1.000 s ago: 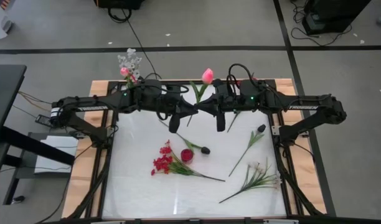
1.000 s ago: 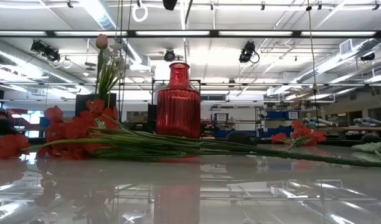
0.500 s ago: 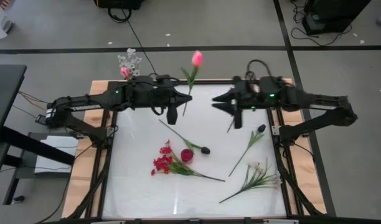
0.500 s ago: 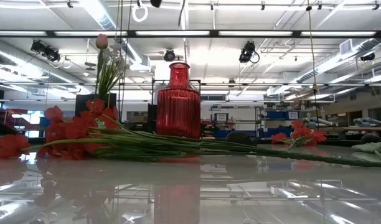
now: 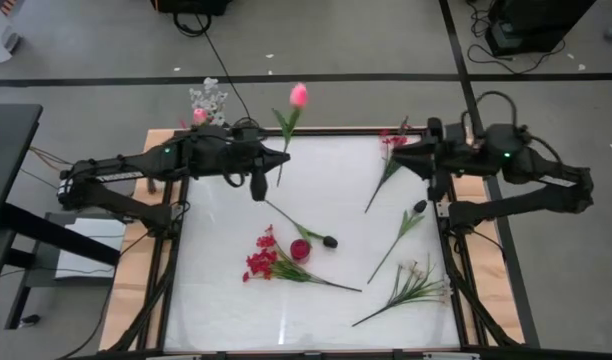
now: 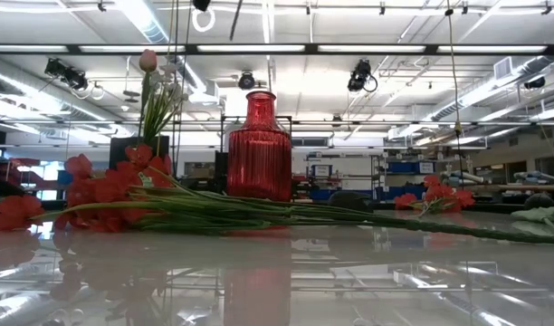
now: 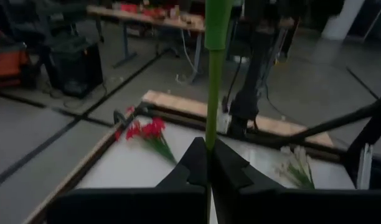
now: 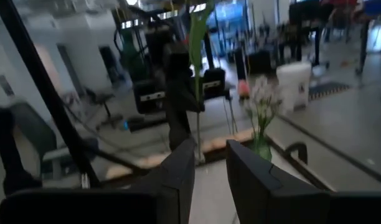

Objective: Sort flowers into vase by color
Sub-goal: Put the pink flowers into the green flower vase

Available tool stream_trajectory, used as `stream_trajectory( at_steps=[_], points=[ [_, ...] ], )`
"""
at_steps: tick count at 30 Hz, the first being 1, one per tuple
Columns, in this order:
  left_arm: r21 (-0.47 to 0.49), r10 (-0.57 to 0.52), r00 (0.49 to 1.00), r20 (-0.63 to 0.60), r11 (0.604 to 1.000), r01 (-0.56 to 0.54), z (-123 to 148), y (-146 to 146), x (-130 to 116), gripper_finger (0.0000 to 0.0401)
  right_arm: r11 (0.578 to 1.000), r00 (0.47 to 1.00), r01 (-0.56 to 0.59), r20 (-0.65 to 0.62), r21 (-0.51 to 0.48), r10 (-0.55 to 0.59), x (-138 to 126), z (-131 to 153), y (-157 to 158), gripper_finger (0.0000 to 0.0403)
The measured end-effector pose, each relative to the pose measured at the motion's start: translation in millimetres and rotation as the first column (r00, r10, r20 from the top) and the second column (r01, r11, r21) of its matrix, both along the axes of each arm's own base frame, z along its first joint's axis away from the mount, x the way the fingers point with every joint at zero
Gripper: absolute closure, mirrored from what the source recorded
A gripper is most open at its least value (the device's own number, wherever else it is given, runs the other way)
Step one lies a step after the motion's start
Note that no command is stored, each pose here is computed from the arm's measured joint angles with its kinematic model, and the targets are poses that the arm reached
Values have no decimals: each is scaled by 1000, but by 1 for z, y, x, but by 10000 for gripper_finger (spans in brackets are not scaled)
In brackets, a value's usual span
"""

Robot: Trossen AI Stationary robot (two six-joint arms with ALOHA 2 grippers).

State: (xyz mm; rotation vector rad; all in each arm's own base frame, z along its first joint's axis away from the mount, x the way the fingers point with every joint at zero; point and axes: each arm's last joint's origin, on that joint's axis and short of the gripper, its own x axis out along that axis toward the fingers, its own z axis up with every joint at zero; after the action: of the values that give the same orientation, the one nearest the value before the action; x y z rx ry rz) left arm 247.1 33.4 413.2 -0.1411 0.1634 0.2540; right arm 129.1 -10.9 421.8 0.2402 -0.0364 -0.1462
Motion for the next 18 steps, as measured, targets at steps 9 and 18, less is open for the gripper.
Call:
stream_trajectory(
  at_steps=[9,18],
  points=[
    [77,153,986,58,984,-157,27,-3,-64,397,1000,998,4,67,-9,-4,-11,-1,1,302],
    [101,345,939,-11,934,-342,25,-8,-109,397,1000,998,4,68,-11,-3,-9,-1,0,300]
  ],
)
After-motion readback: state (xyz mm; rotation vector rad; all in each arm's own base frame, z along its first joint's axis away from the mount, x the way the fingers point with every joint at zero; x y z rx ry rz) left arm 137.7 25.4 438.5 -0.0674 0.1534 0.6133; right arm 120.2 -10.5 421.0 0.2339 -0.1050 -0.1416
